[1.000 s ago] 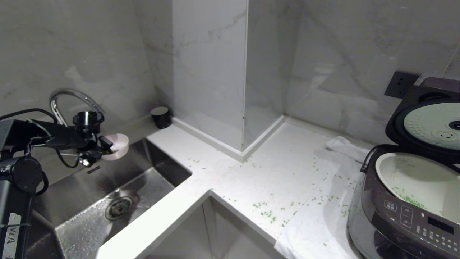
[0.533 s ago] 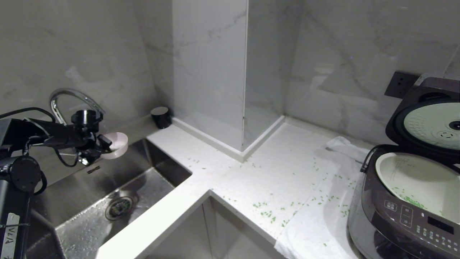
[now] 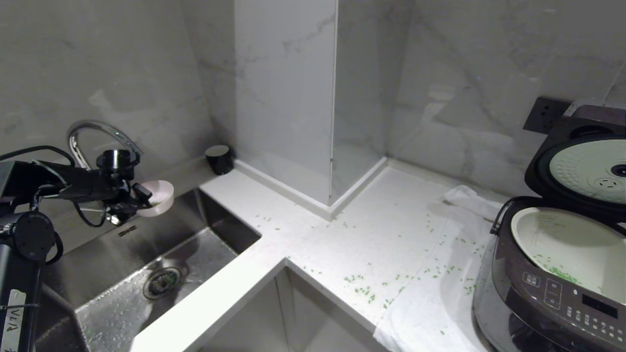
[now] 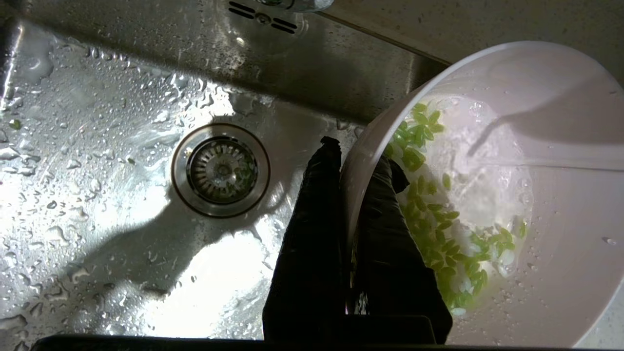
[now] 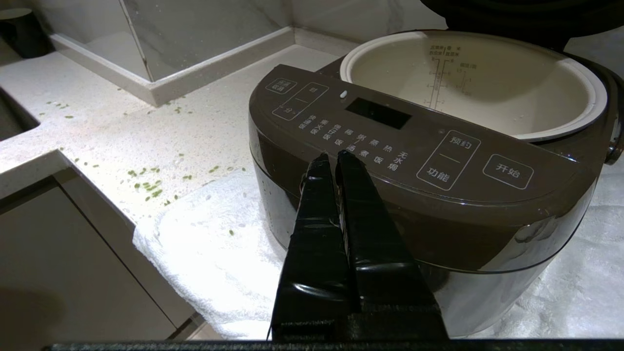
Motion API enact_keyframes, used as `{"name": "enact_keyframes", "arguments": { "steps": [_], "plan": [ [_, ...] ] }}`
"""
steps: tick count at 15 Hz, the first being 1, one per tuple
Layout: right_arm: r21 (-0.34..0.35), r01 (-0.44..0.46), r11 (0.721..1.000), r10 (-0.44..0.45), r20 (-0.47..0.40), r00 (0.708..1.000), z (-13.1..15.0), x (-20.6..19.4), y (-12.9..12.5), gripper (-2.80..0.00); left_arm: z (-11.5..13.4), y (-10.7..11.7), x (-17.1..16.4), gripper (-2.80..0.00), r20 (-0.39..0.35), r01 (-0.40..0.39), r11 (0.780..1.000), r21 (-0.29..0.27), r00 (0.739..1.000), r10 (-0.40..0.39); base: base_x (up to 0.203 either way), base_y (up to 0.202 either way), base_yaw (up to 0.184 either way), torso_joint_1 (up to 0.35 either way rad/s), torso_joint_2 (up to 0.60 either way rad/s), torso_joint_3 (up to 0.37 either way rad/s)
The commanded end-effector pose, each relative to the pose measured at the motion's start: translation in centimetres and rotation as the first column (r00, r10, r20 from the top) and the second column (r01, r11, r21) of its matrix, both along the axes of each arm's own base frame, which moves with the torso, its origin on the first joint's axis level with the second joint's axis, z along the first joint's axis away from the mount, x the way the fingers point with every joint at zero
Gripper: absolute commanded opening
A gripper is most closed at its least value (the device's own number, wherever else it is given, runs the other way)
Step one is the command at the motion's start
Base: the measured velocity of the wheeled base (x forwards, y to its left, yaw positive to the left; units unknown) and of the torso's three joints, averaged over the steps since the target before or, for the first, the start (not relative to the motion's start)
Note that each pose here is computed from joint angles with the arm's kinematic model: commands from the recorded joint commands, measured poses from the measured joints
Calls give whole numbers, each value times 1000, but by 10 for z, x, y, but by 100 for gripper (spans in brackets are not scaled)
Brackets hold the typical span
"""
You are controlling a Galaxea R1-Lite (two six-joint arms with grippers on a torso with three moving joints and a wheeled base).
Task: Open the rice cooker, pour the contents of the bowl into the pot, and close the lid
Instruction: Fill a bowl with water from the tap
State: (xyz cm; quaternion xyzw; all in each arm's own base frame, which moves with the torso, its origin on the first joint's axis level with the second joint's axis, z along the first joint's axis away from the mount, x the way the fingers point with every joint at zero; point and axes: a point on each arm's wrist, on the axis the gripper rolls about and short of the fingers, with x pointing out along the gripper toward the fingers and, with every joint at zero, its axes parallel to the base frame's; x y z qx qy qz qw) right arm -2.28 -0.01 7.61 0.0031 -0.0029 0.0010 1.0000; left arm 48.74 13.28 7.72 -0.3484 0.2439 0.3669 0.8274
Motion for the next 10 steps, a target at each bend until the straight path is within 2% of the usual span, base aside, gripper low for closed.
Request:
{"name": "enact_keyframes", "arguments": {
  "steps": [1,10],
  "plan": [
    [0,-1,1000,1,-1,1000,0,0,0,-280,-1,0,0,-280,-1,-4,1000,-2,1000,4,0,0,0,0,0,0],
    [0,0,1000,0,-1,1000,0,0,0,-280,-1,0,0,-280,-2,-5,1000,-3,1000,5,0,0,0,0,0,0]
  ]
}}
